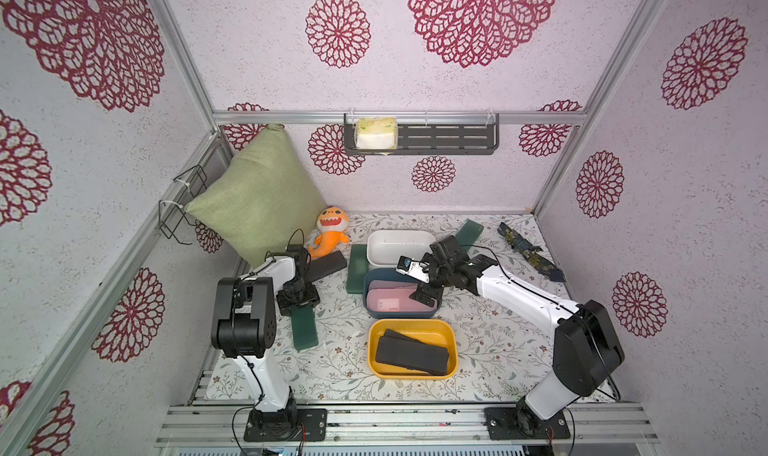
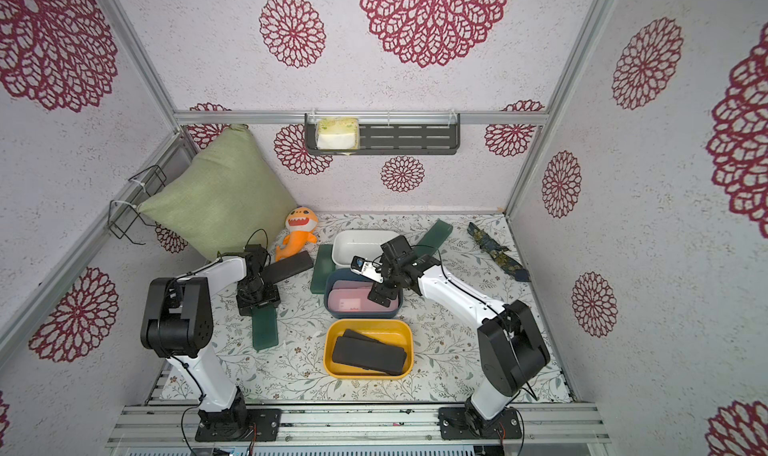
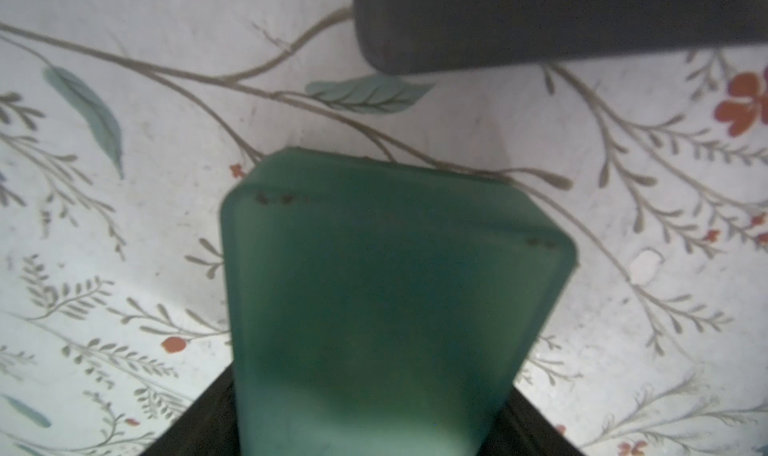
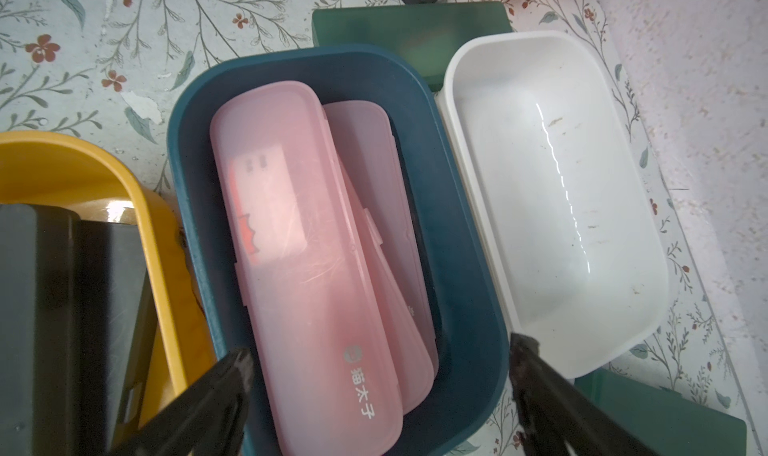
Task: Place the pencil cases by color into the storage box
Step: Pick up the pencil case from the center of the board, then place the pencil case at the storage box.
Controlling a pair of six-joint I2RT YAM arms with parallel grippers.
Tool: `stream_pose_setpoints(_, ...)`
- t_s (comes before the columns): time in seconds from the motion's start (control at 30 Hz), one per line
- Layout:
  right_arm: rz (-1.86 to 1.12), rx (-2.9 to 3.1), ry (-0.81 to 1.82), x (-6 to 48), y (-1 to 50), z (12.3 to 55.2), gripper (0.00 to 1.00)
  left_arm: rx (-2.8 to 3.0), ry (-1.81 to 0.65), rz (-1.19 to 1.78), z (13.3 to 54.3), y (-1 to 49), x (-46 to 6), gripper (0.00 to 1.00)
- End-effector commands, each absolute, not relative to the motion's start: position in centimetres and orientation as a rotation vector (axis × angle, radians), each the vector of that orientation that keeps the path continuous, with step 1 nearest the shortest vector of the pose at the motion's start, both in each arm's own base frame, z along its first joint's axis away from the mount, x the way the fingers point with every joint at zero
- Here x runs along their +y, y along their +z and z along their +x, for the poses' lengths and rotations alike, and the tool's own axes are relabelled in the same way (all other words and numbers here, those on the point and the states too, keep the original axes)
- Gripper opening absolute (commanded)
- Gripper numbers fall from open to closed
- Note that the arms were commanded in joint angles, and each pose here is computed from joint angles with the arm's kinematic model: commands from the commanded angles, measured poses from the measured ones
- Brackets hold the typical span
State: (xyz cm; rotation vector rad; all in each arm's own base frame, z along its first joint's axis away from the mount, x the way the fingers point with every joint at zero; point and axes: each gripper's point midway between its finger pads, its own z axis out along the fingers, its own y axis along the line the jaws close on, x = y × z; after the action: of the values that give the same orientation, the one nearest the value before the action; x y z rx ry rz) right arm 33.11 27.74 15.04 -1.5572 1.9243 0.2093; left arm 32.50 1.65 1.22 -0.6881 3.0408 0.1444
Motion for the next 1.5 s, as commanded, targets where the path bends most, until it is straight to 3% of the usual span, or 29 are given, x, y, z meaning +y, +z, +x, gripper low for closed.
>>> stream_pose_setpoints(0.0, -1.503, 1.912, 0.202, 27.3, 16.7, 33.2, 0.99, 3.054, 0.161, -0.678, 32.6, 1.1, 1.3, 0.68)
stream_pose_setpoints(0.1, -1.498, 1.912, 0.196, 27.2, 16.8, 33.2, 0.99, 3.046, 0.157, -0.676, 32.6, 1.5, 1.1, 0.63)
stream_pose_setpoints(0.27, -1.473, 1.898, 0.183, 27.2, 17.3, 33.4, 0.99, 3.013, 0.136, -0.671, 32.6, 2.7, 0.2, 0.32)
stream_pose_setpoints(0.4, -1.418, 1.894, 0.166, 26.8, 17.9, 33.7, 0.99, 2.966, 0.11, -0.649, 32.6, 4.7, -0.8, 0.26)
stream_pose_setpoints(0.77, -1.208, 1.869, 0.155, 24.9, 20.7, 34.2, 0.99, 2.779, 0.09, -0.421, 34.6, 13.3, -3.2, 0.22)
stream_pose_setpoints(1.03, -0.863, 1.87, 0.123, 21.2, 24.6, 37.0, 0.99, 2.557, 0.055, -0.035, 42.7, 19.5, -7.4, 0.15)
stream_pose_setpoints(1.2, -0.746, 1.887, 0.1, 19.5, 25.0, 37.6, 0.99, 2.425, 0.055, 0.237, 47.5, 22.3, -11.5, 0.17)
stream_pose_setpoints(1.47, -0.681, 1.888, 0.12, 18.7, 24.8, 37.5, 0.99, 2.201, 0.116, 0.604, 53.0, 23.1, -18.2, 0.15)
